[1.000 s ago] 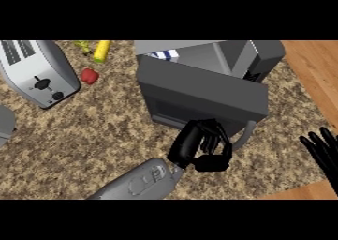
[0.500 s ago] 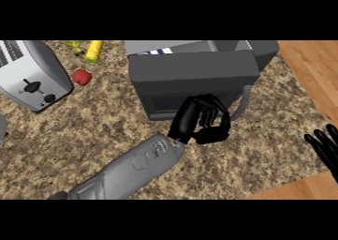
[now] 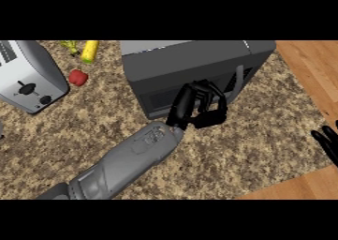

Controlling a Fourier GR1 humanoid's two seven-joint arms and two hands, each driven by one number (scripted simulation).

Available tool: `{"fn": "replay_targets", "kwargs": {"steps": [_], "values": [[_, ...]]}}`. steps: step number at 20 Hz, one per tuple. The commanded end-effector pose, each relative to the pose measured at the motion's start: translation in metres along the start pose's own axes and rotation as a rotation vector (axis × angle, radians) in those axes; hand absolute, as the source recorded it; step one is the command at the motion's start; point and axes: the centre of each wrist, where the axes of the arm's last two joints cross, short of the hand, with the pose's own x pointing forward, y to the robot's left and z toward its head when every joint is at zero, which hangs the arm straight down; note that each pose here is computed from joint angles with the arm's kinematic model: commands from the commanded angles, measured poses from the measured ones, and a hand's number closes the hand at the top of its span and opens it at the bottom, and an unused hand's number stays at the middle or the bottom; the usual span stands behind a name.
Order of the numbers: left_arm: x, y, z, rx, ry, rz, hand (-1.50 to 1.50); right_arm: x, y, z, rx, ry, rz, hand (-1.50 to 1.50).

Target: Pick up the milk, place it into the microwave and close the microwave

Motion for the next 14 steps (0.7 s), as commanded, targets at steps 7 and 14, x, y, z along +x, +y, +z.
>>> {"fn": "replay_targets", "kwargs": {"steps": [7,14], "values": [[0.005,0.015,-0.02,0.085,0.004,0.078,1.5,0.01,-0.006,-0.006,-0.005,-0.026,-0.005,-1.5],[-0.001,0.02,-0.02,0.156,0.012,0.089,1.5,0.017,-0.005,-0.007,0.041,-0.035,-0.025,-1.5]]}}
